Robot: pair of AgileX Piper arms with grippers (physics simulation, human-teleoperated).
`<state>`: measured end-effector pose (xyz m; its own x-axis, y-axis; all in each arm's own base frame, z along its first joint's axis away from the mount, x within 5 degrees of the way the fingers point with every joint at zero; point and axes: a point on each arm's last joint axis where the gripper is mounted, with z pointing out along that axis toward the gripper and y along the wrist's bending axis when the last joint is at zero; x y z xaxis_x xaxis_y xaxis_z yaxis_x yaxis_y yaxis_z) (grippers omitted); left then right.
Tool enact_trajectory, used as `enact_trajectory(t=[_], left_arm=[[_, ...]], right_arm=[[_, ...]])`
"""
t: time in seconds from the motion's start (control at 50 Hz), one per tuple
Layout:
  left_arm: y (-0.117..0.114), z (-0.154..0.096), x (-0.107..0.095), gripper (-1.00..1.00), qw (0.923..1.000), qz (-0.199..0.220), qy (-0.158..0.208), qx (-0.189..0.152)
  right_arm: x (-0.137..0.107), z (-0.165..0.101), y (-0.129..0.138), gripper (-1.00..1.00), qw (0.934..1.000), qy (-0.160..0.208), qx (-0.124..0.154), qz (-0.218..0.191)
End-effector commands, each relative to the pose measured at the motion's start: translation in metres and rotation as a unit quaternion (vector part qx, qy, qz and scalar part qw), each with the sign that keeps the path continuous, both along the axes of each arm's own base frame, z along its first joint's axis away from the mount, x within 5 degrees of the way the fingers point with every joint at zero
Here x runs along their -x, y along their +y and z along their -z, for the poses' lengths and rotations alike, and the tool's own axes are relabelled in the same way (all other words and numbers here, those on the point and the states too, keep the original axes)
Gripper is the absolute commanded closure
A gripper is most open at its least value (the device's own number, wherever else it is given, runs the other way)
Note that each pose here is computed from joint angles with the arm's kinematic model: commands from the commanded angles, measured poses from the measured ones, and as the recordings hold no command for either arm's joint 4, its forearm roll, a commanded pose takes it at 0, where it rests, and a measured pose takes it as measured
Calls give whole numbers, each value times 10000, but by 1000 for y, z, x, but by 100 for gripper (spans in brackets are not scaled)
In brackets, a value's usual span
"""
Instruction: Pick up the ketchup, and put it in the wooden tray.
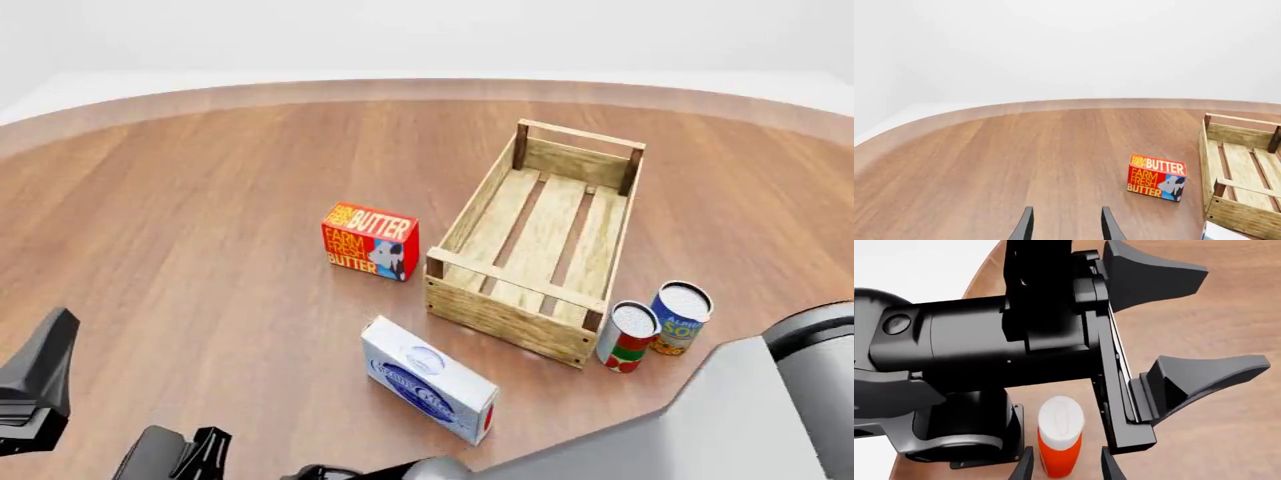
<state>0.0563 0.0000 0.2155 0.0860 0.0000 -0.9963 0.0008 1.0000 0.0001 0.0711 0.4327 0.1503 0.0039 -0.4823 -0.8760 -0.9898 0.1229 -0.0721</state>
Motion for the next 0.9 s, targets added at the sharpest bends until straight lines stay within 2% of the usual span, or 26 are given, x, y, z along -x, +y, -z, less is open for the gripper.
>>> enact_trajectory(t=[0.02,0.62,0.64,0.9], left_arm=[[0,0,0,-100,10000,0,1,1],[0,0,0,-100,10000,0,0,1],[0,0,0,-100,10000,0,-1,0],[0,0,0,-100,10000,0,1,0]], right_arm=[[0,12,6,-100,10000,13,76,-7],[-7,33,16,-100,9997,-50,237,-5],[-8,33,16,100,9997,-48,233,4],[-11,32,10,100,9998,-45,191,59]])
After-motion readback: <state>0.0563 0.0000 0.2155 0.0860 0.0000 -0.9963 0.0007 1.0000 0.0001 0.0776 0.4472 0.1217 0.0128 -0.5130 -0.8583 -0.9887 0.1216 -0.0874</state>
